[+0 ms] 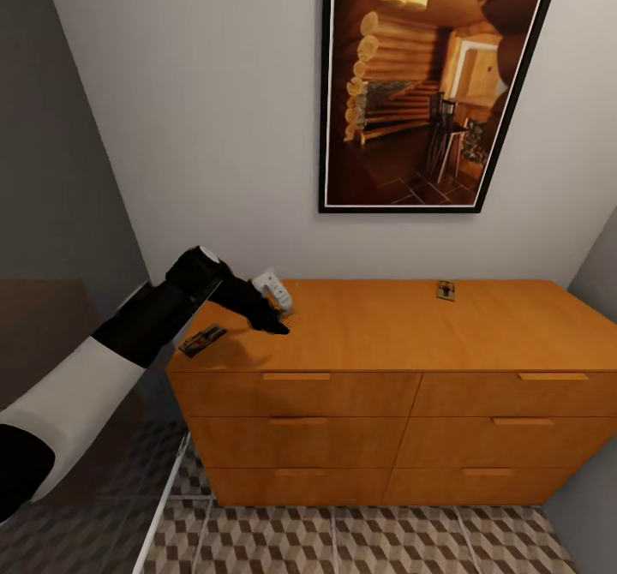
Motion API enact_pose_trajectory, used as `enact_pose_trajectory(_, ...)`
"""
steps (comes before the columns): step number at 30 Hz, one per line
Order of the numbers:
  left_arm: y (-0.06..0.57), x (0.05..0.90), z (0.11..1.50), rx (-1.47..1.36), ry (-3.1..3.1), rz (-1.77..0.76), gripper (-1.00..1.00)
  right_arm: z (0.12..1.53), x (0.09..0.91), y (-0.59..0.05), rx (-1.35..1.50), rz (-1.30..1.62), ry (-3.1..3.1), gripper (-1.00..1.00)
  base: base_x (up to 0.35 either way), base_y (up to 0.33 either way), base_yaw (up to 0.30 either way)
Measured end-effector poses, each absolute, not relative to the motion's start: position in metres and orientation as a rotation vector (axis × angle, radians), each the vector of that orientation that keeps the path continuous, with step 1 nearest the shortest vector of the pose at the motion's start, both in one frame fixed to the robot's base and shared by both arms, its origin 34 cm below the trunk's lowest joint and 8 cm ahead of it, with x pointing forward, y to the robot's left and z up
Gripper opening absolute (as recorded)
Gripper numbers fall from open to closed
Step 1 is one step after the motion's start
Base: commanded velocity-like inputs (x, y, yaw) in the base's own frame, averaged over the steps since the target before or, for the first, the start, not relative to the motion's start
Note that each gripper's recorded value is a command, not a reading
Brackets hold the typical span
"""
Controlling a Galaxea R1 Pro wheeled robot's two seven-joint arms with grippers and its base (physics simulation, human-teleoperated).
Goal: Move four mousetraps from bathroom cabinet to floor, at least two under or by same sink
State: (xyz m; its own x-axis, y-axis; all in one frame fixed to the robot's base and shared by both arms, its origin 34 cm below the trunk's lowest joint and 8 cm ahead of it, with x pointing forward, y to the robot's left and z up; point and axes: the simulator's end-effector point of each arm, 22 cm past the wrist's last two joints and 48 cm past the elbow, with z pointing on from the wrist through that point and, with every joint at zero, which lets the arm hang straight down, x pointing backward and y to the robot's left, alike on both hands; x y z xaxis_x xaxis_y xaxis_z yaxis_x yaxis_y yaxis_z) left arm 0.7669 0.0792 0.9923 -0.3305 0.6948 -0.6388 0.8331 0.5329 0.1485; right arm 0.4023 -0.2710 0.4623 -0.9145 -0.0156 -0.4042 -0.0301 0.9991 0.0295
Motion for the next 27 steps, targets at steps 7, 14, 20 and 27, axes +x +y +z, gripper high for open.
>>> enact_pose_trajectory(7, 0.092, 0.755, 0.984, 1.357, 2.138, -0.193, 1.00, 0.462, 0.402, -0.271, -0.032, 0.049, 2.725, -1.00, 0.000, 0.000, 0.000)
enact_pose_trajectory(14, 0.092, 0.750, 0.988, 1.394, 2.127, -0.172, 1.00, 0.462, 0.402, -0.271, -0.032, 0.049, 2.726, -1.00, 0.000, 0.000, 0.000)
enact_pose_trajectory(20, 0.083, 0.732, 0.991, 1.456, 2.113, -0.289, 1.00, 0.462, 0.402, -0.271, -0.033, 0.049, 2.725, -1.00, 0.000, 0.000, 0.000)
enact_pose_trajectory(27, 0.080, 0.715, 1.014, 1.539, 2.007, -0.461, 1.00, 0.462, 0.402, -0.271, -0.032, 0.049, 2.725, -1.00, 0.000, 0.000, 0.000)
